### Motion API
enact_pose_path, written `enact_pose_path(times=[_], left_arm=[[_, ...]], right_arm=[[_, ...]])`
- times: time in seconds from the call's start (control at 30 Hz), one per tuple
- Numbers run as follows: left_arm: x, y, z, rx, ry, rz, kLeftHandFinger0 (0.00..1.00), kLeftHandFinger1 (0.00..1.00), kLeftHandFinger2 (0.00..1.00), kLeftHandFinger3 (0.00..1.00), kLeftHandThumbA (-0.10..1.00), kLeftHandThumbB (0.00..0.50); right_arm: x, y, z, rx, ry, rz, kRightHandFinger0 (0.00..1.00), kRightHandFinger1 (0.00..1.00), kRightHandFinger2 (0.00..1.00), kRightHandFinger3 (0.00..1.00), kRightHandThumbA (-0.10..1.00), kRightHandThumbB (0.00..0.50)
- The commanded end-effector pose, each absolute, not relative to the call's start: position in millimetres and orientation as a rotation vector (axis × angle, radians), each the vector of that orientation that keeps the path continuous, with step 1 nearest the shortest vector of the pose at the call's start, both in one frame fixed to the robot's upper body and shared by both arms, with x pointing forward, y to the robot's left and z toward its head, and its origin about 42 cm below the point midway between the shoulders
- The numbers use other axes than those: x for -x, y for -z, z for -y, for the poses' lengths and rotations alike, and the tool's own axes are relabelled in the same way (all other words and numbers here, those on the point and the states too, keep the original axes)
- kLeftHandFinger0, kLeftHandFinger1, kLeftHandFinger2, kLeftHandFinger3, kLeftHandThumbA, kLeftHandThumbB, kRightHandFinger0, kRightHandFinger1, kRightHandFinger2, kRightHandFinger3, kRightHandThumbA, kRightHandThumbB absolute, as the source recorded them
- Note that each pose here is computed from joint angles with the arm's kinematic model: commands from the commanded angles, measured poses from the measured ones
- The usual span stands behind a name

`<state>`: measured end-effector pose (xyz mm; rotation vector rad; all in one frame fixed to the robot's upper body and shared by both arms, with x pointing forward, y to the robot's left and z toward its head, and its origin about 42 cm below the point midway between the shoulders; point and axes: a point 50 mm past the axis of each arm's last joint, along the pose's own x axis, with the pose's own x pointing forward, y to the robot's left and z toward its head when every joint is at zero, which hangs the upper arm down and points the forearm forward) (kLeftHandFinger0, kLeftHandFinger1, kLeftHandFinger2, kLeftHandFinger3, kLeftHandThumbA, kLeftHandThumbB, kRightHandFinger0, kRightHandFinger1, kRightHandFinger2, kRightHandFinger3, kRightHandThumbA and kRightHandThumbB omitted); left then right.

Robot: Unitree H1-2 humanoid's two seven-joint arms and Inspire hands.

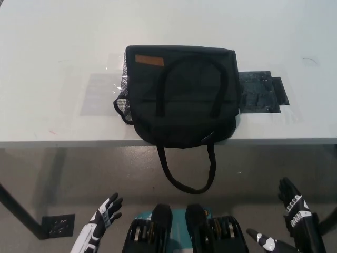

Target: A soft travel bag is kept infront of the robot in the middle of the desk and the robot uses both its hands to press it to reduce its size

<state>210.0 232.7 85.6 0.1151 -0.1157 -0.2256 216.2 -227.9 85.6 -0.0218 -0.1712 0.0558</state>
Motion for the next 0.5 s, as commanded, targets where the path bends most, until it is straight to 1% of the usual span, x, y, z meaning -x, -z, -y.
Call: enact_pose_path(times=[0.0,0.1,0.17,0.23,0.27,0.33,0.37,0.4,0.47], left_arm=[[-209.6,-92.3,-228.8,-0.058,0.269,0.152,1.00,1.00,1.00,1.00,1.00,0.251],[-209.6,-92.5,-229.5,-0.064,0.267,0.152,1.00,1.00,1.00,1.00,1.00,0.261],[-208.2,-92.6,-230.0,-0.065,0.272,0.152,1.00,1.00,1.00,1.00,1.00,0.252],[-208.4,-91.3,-229.7,-0.068,0.268,0.156,1.00,1.00,1.00,1.00,1.00,0.255],[-209.2,-91.6,-229.1,-0.066,0.263,0.158,1.00,1.00,1.00,1.00,1.00,0.264],[-211.1,-92.7,-228.8,-0.066,0.259,0.158,1.00,1.00,1.00,1.00,1.00,0.268],[-211.1,-93.2,-228.5,-0.065,0.255,0.158,1.00,1.00,1.00,1.00,1.00,0.268],[-212.9,-94.3,-228.9,-0.064,0.253,0.168,1.00,1.00,1.00,1.00,1.00,0.252],[-212.9,-94.3,-228.9,-0.065,0.251,0.170,1.00,1.00,1.00,1.00,1.00,0.251]], right_arm=[[-215.8,-90.2,229.2,-0.019,-0.066,0.226,1.00,1.00,1.00,1.00,1.00,0.212],[-216.0,-91.7,228.0,-0.016,-0.072,0.227,1.00,1.00,1.00,1.00,1.00,0.199],[-214.7,-91.4,227.1,-0.015,-0.075,0.227,1.00,1.00,1.00,1.00,1.00,0.187],[-214.6,-91.5,226.7,-0.036,-0.075,0.227,1.00,1.00,1.00,1.00,1.00,0.191],[-214.8,-92.6,227.0,-0.040,-0.077,0.228,1.00,1.00,1.00,1.00,1.00,0.192],[-215.8,-95.6,226.8,-0.050,-0.078,0.231,1.00,1.00,1.00,1.00,1.00,0.165],[-215.2,-96.1,227.2,-0.050,-0.080,0.231,1.00,1.00,1.00,1.00,1.00,0.162],[-216.8,-97.3,227.1,-0.051,-0.085,0.231,1.00,1.00,1.00,1.00,1.00,0.148],[-216.7,-97.5,227.4,-0.051,-0.087,0.232,1.00,1.00,1.00,1.00,1.00,0.147]])
